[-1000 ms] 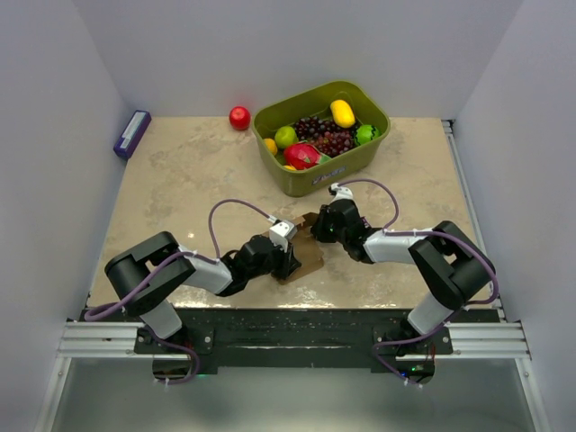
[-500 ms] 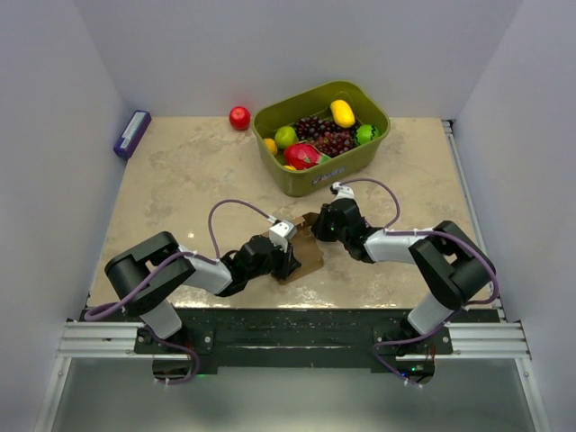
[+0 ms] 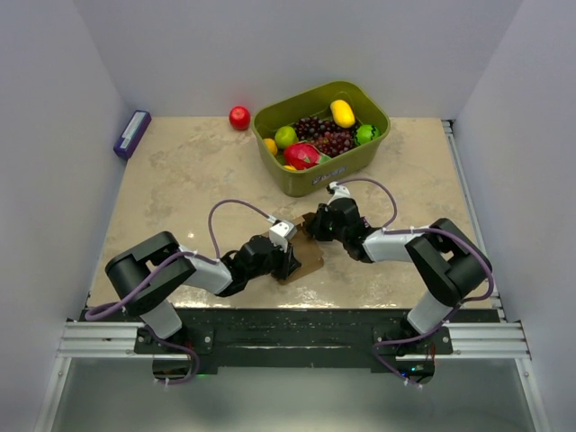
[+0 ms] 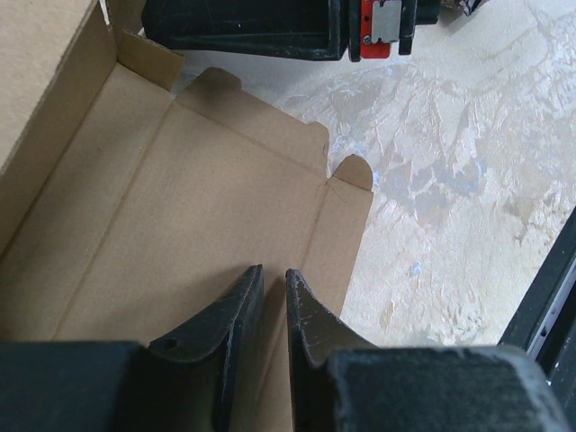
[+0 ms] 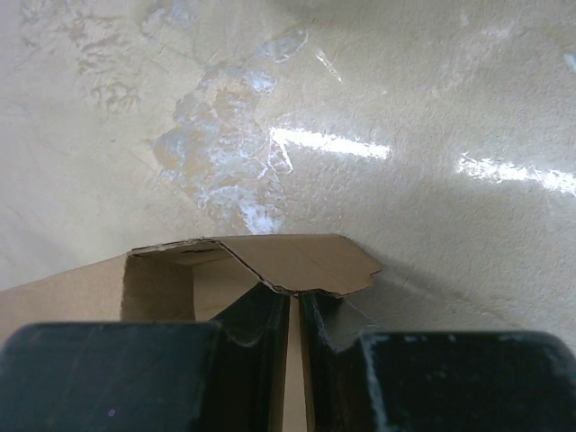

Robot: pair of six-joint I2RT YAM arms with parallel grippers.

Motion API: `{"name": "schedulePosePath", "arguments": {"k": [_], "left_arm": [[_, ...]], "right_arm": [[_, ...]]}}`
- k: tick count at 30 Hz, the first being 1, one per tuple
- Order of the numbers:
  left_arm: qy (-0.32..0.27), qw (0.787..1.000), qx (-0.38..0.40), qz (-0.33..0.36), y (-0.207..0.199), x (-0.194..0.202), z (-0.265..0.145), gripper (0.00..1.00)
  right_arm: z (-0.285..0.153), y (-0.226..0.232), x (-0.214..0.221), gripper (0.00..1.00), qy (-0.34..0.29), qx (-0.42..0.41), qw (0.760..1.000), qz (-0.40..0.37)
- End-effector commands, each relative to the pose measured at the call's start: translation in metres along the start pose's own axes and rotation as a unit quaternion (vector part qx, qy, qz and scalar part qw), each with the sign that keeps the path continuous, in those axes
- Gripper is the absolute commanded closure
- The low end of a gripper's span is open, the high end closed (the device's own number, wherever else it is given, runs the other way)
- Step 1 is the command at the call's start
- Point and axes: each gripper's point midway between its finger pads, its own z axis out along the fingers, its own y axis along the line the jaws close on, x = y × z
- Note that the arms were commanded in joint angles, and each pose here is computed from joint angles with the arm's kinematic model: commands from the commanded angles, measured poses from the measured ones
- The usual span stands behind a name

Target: Fold the paper box

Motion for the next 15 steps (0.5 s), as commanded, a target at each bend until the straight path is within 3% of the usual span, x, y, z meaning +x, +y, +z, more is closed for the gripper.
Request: {"name": "schedulePosePath", "arguments": {"k": [1, 15], "left_arm": [[0.075, 0.997, -0.024, -0.005, 0.015, 0.047, -0.008, 0.78], [0.074, 0.997, -0.025, -0.004, 0.015, 0.046, -0.007, 0.79]], "right_arm": [[0.002, 0.018, -0.015, 0.88, -0.018, -0.037, 0.999, -0.008], [0.005, 0.019, -0.005, 0.88, 0.000, -0.043, 0.999, -0.018]]}}
